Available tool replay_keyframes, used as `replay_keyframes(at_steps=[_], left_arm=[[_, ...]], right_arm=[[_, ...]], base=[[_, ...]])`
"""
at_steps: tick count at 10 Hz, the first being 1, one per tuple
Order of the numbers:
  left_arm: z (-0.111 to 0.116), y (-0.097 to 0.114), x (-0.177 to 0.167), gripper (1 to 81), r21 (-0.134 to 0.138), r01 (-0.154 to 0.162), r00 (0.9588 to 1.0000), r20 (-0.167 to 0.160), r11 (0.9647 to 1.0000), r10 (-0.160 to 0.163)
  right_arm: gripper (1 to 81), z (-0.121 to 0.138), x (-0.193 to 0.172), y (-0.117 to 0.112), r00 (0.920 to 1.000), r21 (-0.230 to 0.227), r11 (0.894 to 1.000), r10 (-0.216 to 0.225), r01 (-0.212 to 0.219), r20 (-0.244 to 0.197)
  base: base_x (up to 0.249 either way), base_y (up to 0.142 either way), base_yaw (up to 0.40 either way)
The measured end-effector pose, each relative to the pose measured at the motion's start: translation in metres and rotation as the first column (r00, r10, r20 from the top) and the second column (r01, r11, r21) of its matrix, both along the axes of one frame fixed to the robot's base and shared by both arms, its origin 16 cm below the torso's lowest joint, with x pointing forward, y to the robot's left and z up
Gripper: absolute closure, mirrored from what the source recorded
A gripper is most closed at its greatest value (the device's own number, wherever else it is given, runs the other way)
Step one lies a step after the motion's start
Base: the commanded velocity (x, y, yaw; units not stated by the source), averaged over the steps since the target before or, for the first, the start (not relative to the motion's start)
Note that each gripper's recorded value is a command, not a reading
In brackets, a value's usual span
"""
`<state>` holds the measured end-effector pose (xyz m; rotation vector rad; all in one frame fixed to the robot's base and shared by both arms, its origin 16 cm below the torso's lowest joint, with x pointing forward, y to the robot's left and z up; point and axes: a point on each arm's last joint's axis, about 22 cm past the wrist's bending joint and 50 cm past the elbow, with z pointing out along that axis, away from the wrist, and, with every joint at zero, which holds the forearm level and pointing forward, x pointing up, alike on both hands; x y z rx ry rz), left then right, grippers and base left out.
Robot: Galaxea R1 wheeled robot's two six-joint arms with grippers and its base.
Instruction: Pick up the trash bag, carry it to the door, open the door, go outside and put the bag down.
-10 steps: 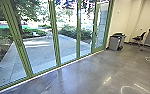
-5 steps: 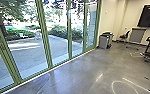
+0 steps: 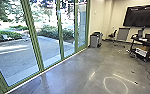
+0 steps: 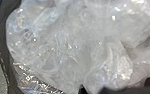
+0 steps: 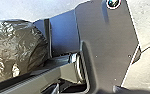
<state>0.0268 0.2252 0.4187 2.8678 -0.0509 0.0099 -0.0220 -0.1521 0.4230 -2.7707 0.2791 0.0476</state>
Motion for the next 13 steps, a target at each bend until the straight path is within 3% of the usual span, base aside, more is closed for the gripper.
replay_keyframes(at_steps=[5,13], left_arm=[[0.0001,0.0,0.0013,81.1,0.0,0.0,1.0,0.001,1.0,0.0],[-0.0001,0.0003,-0.0009,81.1,0.0,0.0,1.0,-0.001,1.0,0.0]], right_arm=[[1.0,0.0002,-0.0044,0.0002,1.0,0.0,1.0,0.0,0.0,-0.005],[1.0,0.0004,-0.0035,0.0018,1.0,0.002,1.0,-0.003,0.003,0.0]], base=[[0.0,0.0,-0.157],[0.0,0.0,0.0]])
